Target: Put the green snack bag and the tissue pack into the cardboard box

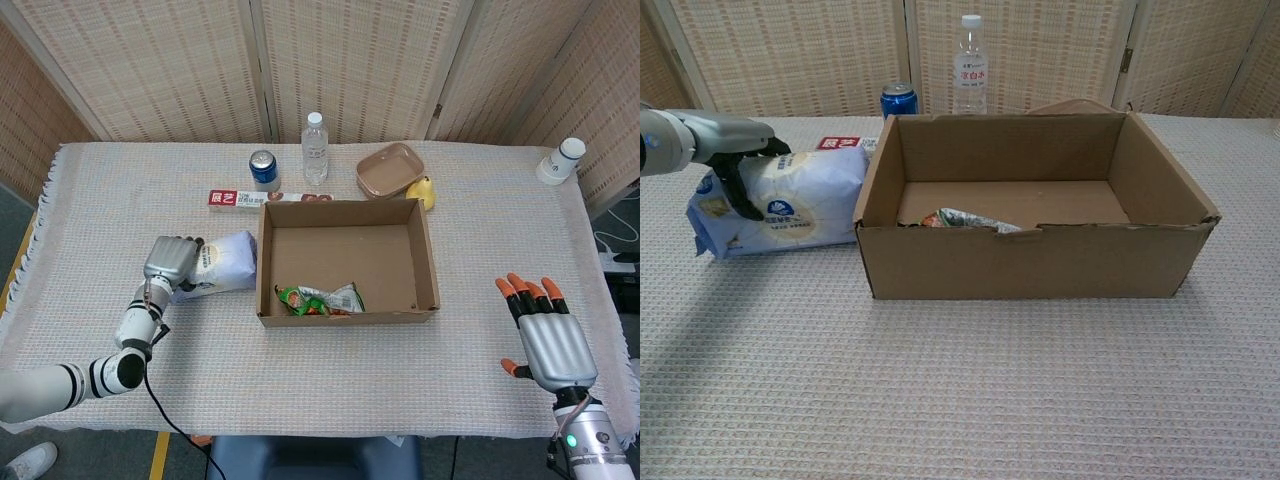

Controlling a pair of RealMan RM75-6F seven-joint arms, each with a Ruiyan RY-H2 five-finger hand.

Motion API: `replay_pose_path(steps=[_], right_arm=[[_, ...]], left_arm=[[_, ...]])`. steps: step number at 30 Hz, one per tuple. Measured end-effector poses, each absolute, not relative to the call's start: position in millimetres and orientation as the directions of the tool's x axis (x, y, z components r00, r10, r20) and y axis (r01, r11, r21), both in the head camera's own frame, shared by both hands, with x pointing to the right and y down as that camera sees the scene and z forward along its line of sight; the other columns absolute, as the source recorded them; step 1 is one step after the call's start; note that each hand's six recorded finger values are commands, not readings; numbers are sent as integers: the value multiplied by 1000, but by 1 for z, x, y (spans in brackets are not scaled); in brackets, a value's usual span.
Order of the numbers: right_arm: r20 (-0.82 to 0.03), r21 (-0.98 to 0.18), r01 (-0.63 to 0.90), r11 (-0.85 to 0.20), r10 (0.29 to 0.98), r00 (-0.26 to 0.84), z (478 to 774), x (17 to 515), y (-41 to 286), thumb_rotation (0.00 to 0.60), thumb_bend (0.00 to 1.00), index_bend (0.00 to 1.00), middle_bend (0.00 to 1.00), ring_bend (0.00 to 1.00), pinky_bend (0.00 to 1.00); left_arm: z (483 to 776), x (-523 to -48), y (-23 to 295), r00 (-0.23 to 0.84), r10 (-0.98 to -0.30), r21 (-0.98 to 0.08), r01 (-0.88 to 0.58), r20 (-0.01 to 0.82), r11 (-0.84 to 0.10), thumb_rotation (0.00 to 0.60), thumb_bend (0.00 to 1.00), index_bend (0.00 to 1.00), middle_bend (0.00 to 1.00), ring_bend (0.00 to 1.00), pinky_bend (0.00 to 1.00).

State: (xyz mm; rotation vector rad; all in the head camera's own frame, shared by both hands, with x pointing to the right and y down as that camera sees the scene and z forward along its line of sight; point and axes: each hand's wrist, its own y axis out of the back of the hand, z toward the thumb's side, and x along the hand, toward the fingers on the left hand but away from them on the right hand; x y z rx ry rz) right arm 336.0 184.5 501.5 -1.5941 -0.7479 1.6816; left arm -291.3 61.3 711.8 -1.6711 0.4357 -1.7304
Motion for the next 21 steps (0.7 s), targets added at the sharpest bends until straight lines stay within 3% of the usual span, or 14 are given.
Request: replay_pose_path(steps=[11, 21], right_arm=[[-591, -803, -90, -589, 806, 1, 499, 336, 184, 600, 15, 77, 42, 0, 0], [-573, -819, -74, -569, 819, 29, 492, 333, 185, 600, 15, 77, 42, 0, 0]], left_arm=[[689, -294, 46, 69, -686, -674, 285, 724, -682, 600, 322, 589, 718, 618, 694], [583, -278, -23, 128, -785, -755, 405, 606, -516, 600, 321, 610, 743, 644, 722]])
